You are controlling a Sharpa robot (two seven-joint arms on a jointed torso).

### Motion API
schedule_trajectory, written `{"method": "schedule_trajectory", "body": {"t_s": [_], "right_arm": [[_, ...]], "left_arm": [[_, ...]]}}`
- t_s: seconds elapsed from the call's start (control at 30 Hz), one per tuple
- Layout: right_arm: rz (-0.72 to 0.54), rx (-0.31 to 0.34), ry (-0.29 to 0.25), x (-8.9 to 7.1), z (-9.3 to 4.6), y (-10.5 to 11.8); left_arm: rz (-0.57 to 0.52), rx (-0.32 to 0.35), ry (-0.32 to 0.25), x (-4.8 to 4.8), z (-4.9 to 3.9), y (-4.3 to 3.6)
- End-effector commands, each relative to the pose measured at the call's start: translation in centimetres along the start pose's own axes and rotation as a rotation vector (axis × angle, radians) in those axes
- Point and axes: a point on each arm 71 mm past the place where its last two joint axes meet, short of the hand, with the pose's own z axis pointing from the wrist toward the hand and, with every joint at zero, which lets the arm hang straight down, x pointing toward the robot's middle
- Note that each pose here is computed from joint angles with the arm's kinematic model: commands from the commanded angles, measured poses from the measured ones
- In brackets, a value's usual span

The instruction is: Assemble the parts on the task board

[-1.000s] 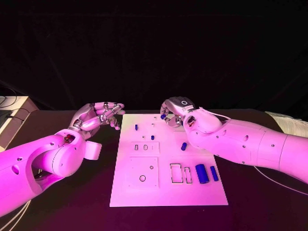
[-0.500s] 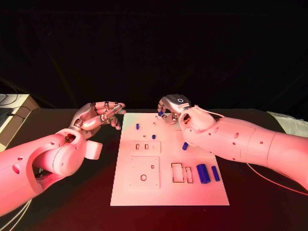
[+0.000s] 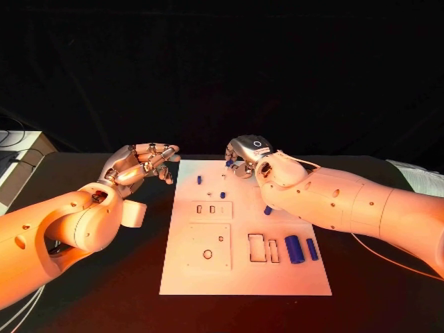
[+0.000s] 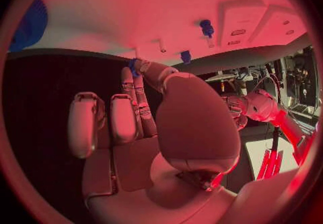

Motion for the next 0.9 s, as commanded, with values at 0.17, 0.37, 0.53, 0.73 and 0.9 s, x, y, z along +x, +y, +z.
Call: {"method": "schedule_trajectory", "body": {"t_s": [0.17, 0.37, 0.53, 0.73, 0.9], "right_arm": [[-0.007, -0.018, 0.032, 0.24, 0.08, 0.36], [-0.009, -0.019, 0.034, 0.34, 0.25, 0.50], [-0.011, -0.013, 0.034, 0.51, 0.37, 0.42], [-0.016, -0.004, 0.034, 0.62, 0.53, 0.29], [-0.020, -0.005, 0.049, 0.77, 0.61, 0.32]], "left_arm": [[-0.002, 0.013, 0.018, 0.25, 0.12, -0.25], [-0.002, 0.015, 0.019, 0.29, 0.16, -0.29], [-0.003, 0.016, 0.021, 0.34, 0.17, -0.37], [-0.003, 0.017, 0.020, 0.34, 0.19, -0.42], [-0.004, 0.017, 0.020, 0.35, 0.22, -0.42]]}}
